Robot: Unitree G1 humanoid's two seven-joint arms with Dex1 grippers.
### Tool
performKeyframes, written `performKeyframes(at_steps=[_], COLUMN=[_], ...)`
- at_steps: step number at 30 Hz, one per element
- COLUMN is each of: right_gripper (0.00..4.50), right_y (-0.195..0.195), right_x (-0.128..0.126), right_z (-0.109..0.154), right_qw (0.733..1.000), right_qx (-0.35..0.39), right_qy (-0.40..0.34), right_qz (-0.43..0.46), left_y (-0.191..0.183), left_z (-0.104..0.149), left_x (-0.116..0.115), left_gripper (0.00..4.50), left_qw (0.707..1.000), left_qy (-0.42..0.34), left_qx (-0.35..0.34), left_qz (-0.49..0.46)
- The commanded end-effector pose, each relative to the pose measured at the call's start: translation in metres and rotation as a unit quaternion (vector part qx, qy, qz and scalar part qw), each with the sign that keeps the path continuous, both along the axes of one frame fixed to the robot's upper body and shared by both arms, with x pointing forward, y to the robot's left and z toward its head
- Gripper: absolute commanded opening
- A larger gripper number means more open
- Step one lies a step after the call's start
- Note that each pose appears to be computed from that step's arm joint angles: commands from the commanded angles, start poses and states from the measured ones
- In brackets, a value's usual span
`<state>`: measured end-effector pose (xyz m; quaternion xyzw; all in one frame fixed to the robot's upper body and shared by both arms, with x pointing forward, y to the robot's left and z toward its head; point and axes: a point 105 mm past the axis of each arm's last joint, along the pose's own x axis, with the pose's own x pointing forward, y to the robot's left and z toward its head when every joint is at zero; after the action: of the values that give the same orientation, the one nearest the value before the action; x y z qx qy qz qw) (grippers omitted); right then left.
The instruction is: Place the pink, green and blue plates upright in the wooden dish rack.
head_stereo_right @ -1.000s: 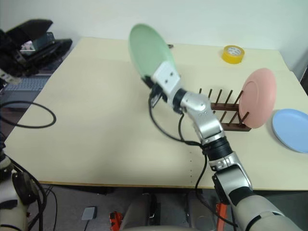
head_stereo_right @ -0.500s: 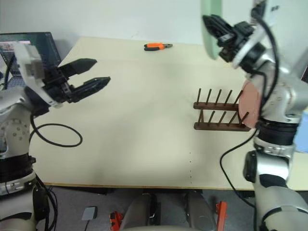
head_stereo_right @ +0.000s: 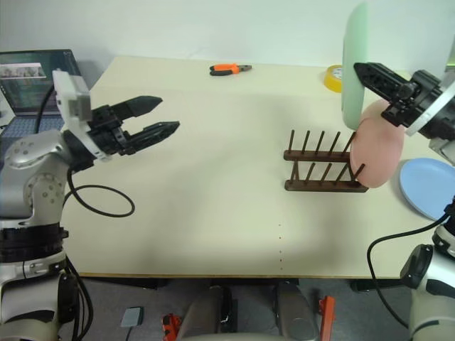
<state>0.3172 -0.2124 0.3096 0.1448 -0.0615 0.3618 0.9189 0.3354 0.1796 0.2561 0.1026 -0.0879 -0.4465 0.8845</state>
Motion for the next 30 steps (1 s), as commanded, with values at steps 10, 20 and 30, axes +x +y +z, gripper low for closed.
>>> performKeyframes(at_steps=[10,20,30], right_gripper=[0.0,0.0,0.0], right_y=[0.004,-0.002,-0.001], right_x=[-0.016,-0.017,-0.026], right_z=[-0.005,-0.022,-0.01], right_qw=[0.999,0.998,0.997], right_qx=[0.037,0.047,0.062], right_qy=[0.008,0.036,0.008], right_qz=[0.026,0.017,0.034], left_y=[-0.009,-0.009,-0.013], left_z=[0.006,0.003,0.002], left_x=[-0.001,0.0,0.004], left_gripper=[3.59,3.59,3.59], left_qw=[1.0,1.0,1.0], left_qy=[-0.015,-0.008,-0.003], left_qx=[0.004,0.007,0.014], left_qz=[-0.016,-0.015,-0.022])
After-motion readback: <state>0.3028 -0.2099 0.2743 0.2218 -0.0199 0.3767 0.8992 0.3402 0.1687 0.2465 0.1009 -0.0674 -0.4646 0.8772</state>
